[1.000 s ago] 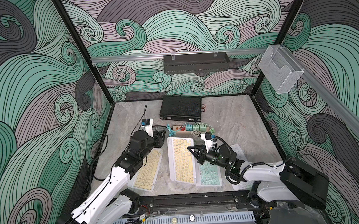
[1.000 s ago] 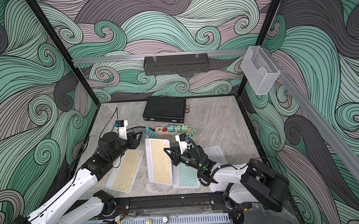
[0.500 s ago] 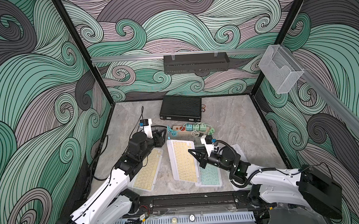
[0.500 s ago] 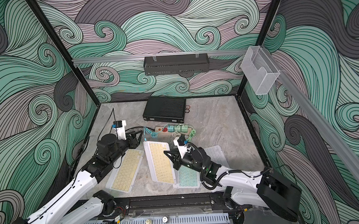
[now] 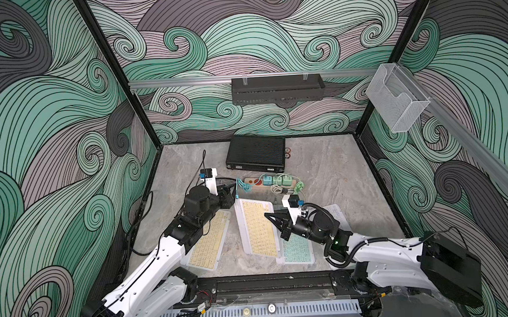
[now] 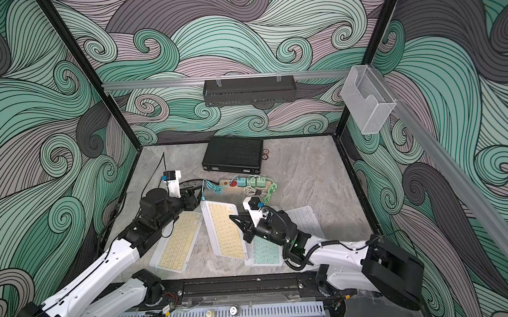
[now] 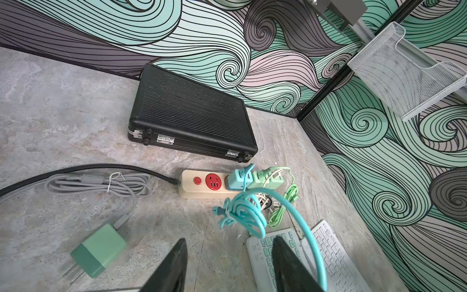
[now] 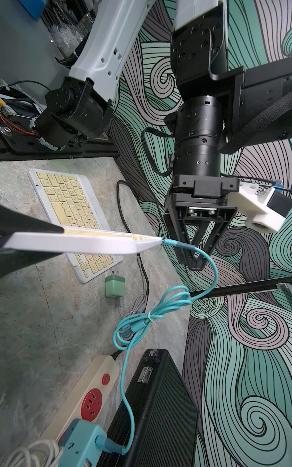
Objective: Unplug the wireless keyboard
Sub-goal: Pick up the keyboard from the center of the board, then remove the power cord from the keyboard.
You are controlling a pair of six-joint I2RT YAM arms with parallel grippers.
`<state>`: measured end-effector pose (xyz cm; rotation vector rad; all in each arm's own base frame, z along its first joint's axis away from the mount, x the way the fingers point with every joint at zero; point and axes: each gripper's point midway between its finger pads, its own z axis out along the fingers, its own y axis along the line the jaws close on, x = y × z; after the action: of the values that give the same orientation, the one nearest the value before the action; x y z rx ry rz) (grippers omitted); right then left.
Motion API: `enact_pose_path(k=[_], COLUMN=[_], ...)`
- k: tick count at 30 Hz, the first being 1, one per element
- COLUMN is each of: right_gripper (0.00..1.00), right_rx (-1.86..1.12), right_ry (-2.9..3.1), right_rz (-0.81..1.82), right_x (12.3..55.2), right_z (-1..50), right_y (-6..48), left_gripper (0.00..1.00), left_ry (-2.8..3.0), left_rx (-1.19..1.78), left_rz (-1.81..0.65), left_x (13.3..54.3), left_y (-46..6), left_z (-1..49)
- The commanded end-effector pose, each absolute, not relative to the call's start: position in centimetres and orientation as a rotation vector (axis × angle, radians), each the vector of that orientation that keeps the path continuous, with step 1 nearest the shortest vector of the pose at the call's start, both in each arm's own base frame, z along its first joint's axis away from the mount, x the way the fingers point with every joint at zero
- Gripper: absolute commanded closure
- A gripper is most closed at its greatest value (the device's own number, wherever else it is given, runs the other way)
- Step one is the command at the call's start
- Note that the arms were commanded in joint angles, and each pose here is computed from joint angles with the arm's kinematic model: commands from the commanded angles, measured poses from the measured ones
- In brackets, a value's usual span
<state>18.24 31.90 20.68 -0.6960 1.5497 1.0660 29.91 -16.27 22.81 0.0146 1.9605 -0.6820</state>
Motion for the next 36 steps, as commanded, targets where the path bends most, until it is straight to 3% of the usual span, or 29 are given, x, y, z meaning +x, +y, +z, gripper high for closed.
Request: enact_pose_path(k=[1, 6, 13, 21, 36], right_gripper=[1.0, 1.0, 1.0, 1.0, 1.0], right_rx=[-0.74, -0.736, -0.711, -0.714, -0.707], right_ry=[1.505, 1.52, 1.529, 1.525, 1.54], right_rz=[1.029, 1.019, 1.004, 1.004, 0.988], right_x=[17.9, 17.9, 18.2, 18.2, 18.3], right_z=[20.8, 20.4, 20.3, 20.5, 20.3], right_y=[32.0, 32.1, 31.8, 31.8, 31.8], left_gripper=[0.47, 0.51, 0.53, 0.47, 0.54], left_ry=[1.936, 1.924, 1.823, 1.749, 1.876], left_rx=[0.007, 0.008, -0.185, 0.088, 0.178], left_rz=[-0.703, -0.723, -0.613, -0.82, -0.857], left_x=[30.3, 29.9, 28.8, 27.2, 28.5], left_y=[-16.7, -16.7, -12.2, -16.6, -19.3], left_z=[24.6, 25.1, 25.7, 27.4, 25.6])
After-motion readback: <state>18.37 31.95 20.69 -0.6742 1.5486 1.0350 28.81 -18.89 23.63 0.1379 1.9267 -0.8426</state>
